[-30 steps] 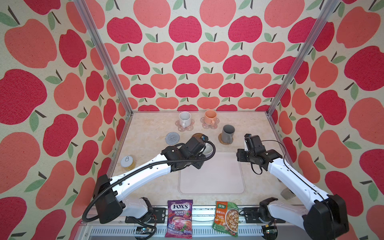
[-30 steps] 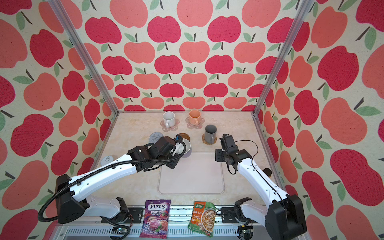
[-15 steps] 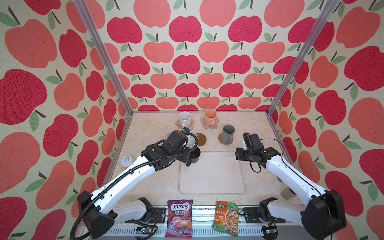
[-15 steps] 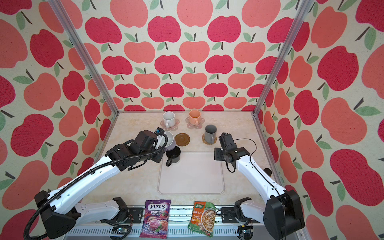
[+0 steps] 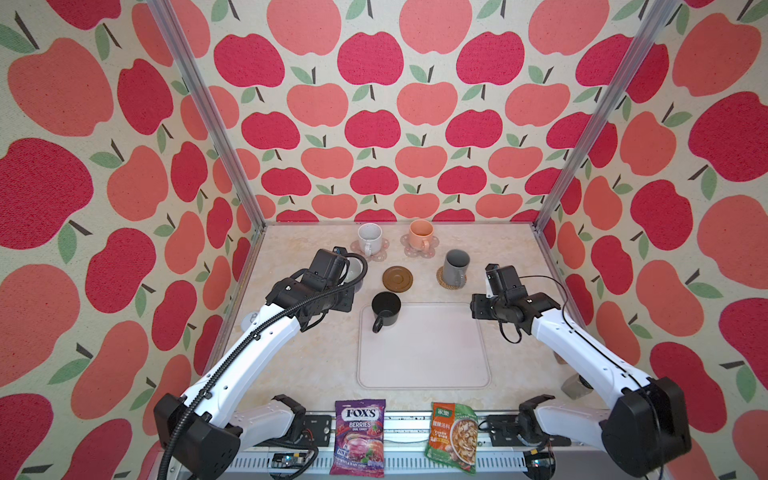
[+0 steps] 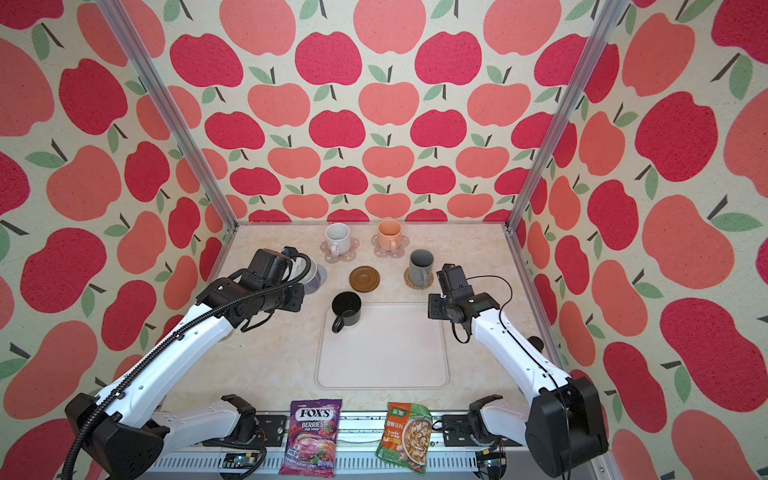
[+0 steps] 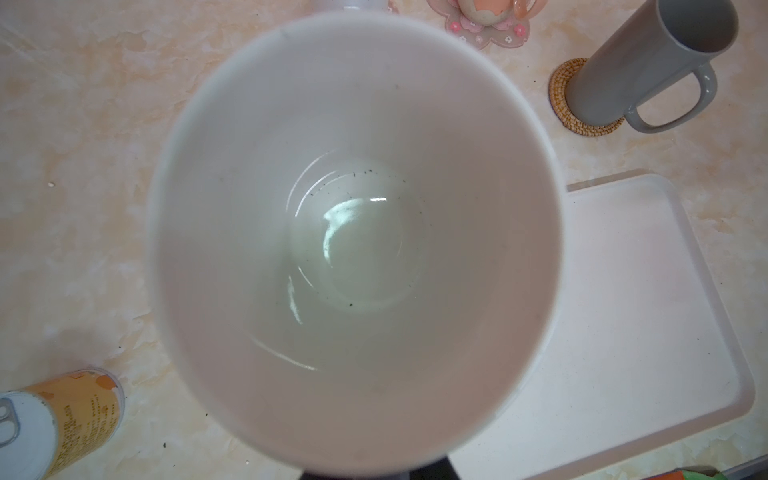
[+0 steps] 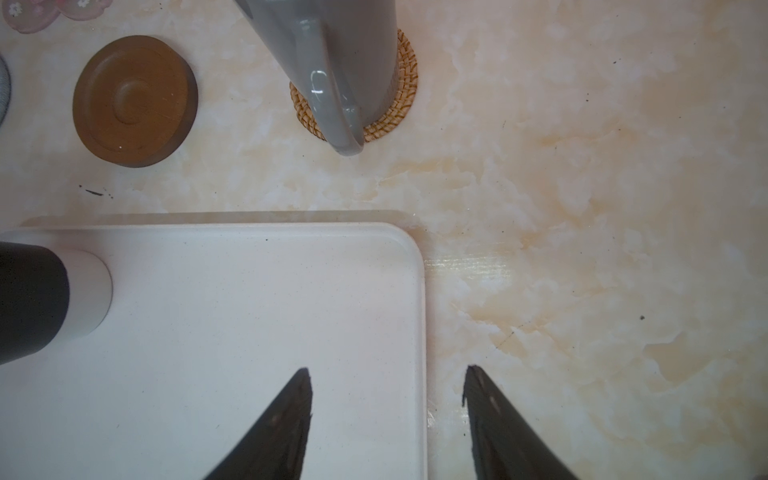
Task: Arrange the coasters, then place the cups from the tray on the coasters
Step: 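Carry the mug with left gripper toward the grey knitted coaster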
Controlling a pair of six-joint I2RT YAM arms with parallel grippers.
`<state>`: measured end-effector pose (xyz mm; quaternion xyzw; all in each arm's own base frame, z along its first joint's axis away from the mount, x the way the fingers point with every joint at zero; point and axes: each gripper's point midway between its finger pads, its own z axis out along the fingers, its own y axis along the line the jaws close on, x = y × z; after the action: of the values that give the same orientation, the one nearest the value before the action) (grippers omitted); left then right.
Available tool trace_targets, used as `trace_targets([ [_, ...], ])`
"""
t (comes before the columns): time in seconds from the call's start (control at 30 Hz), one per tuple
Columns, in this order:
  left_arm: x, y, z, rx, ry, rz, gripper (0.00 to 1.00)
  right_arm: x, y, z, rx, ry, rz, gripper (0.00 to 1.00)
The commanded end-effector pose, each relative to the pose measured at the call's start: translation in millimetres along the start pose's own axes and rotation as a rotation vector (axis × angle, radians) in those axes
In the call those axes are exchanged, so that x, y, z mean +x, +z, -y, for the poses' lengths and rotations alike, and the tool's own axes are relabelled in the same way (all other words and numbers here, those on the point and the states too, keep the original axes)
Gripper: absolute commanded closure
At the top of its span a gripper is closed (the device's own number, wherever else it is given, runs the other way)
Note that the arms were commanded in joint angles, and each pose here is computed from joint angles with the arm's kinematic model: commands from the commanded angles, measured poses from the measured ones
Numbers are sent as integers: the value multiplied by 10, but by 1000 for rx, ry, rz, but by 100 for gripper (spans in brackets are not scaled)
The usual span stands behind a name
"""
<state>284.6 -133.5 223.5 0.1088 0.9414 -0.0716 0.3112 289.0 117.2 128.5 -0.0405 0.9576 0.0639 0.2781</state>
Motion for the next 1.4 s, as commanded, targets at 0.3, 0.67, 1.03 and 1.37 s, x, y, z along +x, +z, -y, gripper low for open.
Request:
trace_targets([
  [0.3, -272, 427, -343, -10, -125, 36, 100, -107, -53, -3, 1, -13, 13, 39],
  [0.67, -531, 882, -615, -24, -118, 19, 100, -68, -17, 8, 7, -13, -5, 39],
  [1.03, -655, 1342, -736, -33, -119, -22, 100, -115, 27, -32, 0, -9, -16, 39],
  [1.37, -664, 1626, -800, -28, -140, -52, 100, -157, 97, -65, -2, -12, -31, 39],
])
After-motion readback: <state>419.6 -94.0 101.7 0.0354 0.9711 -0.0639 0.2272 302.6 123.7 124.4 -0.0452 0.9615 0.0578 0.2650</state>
